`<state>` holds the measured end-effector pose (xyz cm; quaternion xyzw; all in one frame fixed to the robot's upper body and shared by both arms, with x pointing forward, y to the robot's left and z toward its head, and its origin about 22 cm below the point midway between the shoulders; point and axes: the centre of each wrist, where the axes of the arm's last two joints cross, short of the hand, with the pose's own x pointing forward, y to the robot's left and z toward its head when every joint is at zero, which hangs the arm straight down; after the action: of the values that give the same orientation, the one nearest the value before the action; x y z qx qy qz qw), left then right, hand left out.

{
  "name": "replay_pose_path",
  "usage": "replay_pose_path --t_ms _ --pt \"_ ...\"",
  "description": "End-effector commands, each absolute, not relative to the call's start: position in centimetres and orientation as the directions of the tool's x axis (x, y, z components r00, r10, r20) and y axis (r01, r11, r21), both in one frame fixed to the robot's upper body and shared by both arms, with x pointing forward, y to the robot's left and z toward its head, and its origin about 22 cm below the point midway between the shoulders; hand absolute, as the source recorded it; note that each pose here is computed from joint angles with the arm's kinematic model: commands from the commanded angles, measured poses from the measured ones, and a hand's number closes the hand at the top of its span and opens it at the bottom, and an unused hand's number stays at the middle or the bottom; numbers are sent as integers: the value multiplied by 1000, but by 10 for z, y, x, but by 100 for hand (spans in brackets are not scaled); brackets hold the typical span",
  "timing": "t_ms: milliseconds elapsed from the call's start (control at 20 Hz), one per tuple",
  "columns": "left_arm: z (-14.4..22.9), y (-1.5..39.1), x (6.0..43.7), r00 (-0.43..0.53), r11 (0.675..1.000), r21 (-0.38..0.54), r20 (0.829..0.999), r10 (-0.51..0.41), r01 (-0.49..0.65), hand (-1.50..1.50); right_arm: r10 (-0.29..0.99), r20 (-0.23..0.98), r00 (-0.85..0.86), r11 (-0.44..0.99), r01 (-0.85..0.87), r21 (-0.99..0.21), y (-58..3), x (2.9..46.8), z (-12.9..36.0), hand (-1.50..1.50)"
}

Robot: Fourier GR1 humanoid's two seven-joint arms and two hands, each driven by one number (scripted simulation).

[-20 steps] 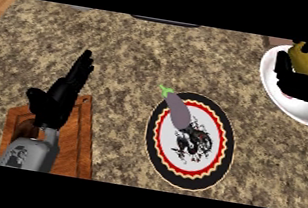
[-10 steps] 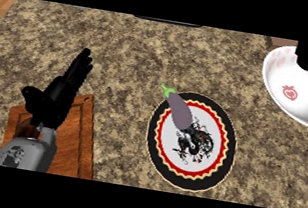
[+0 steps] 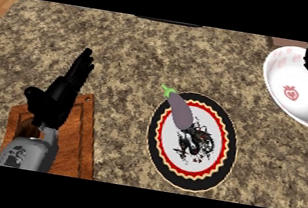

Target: Pick the lemon from the plate and place it in the bowl

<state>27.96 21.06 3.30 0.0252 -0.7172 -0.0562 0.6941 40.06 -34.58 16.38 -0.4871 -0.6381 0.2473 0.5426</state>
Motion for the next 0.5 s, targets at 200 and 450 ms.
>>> replay_pose_path --t_ms 200,450 --pt "40 202 288 -32 990 125 992 -123 70 0 883 450 131 409 253 -877 -398 399 101 150" --pt "29 200 280 -41 991 120 992 -117 59 0 784 601 156 584 147 -799 -420 401 115 -150"
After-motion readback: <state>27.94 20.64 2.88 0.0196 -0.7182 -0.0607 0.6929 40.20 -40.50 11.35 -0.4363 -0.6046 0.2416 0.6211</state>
